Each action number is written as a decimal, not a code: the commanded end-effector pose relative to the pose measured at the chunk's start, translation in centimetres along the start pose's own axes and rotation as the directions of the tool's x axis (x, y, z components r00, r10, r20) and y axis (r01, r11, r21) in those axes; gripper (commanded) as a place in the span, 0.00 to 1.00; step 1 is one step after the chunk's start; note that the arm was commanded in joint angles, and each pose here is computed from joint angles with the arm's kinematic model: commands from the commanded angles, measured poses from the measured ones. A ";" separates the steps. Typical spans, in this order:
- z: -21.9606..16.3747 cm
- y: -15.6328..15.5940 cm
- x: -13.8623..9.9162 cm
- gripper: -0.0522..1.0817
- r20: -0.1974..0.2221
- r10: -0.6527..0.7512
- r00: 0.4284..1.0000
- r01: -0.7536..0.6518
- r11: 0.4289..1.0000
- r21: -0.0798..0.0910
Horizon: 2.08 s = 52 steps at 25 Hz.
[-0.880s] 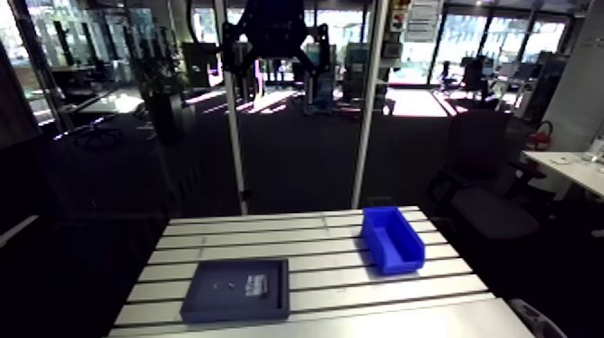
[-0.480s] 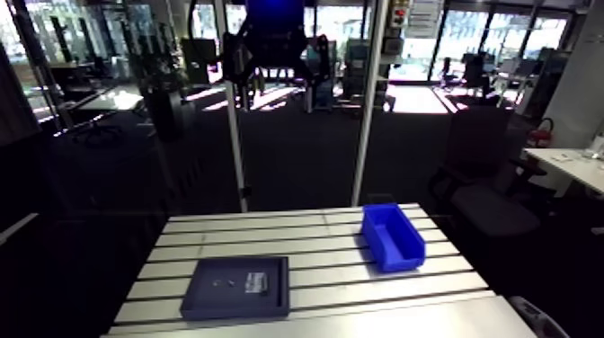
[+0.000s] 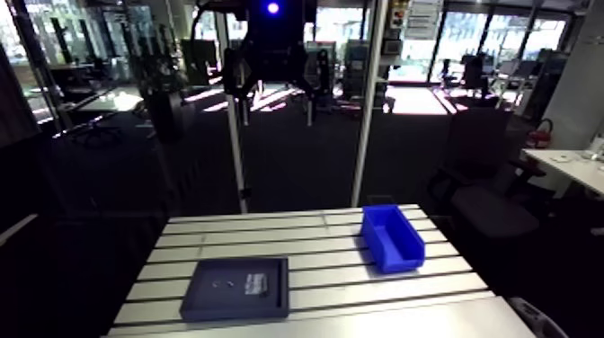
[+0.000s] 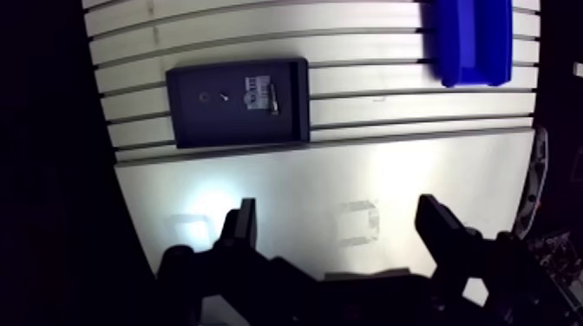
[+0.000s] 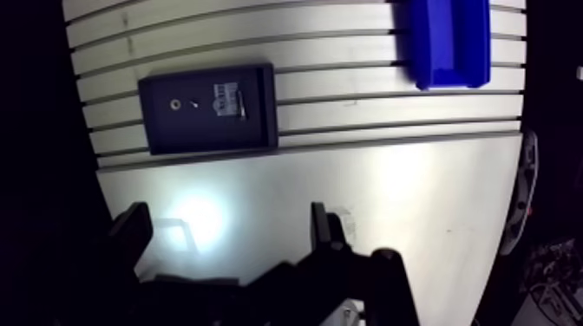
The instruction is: Pick up the M10 bolt from the tray and put it into the blue bin.
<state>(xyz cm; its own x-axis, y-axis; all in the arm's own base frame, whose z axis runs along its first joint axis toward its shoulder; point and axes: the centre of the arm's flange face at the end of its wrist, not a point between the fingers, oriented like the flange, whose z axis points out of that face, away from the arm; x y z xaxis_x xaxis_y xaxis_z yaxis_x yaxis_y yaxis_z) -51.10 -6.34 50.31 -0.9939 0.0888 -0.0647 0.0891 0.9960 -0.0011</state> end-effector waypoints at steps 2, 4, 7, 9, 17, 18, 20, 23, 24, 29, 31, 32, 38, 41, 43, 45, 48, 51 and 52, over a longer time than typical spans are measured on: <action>3.5 0.0 -0.2 0.05 0.004 0.008 1.000 -0.008 1.000 0.001; 4.4 0.0 -0.1 0.05 0.004 0.008 1.000 -0.008 1.000 0.003; 5.4 0.0 0.1 0.05 -0.010 0.008 1.000 -0.008 1.000 0.004; 5.8 -0.1 0.1 0.05 -0.016 0.008 1.000 -0.008 1.000 0.004; 7.3 -0.7 0.2 0.05 -0.040 0.011 0.999 -0.011 1.000 0.019; 7.6 -0.8 0.2 0.05 -0.038 0.010 0.999 -0.009 1.000 0.021; 8.0 -1.0 0.2 0.05 -0.040 0.008 0.999 -0.007 1.000 0.025; 8.4 -1.1 0.2 0.05 -0.035 0.019 0.999 -0.018 1.000 0.024; 8.5 -1.3 0.1 0.05 -0.033 0.025 0.999 -0.024 0.999 0.021; 9.0 -3.0 -0.4 0.05 -0.024 0.007 1.000 -0.006 1.000 0.018; 9.2 -3.6 -0.4 0.05 -0.031 -0.005 0.999 0.006 1.000 0.017; 9.4 -3.6 -0.4 0.05 -0.034 -0.007 0.999 0.008 1.000 0.017; 11.5 -3.8 0.3 0.05 -0.036 0.008 0.999 -0.008 1.000 0.012; 12.8 -4.1 0.7 0.05 -0.045 0.002 0.999 -0.002 1.000 0.010; 13.8 -4.4 0.8 0.05 -0.042 -0.001 0.999 0.001 1.000 0.010; 15.0 -5.0 1.0 0.05 -0.041 -0.013 0.999 0.013 1.000 0.006; 16.6 -5.1 1.1 0.05 -0.038 -0.016 0.999 0.016 1.000 0.004; 17.8 -5.2 0.9 0.05 -0.036 -0.018 0.999 0.018 1.000 0.004; 18.2 -5.2 0.8 0.05 -0.031 -0.019 0.999 0.019 1.000 0.003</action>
<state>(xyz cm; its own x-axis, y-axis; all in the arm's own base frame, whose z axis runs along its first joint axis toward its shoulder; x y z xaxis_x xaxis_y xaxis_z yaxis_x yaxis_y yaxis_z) -51.51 -11.31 34.11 -0.9968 0.0751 -0.0257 0.0753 0.9971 -0.0068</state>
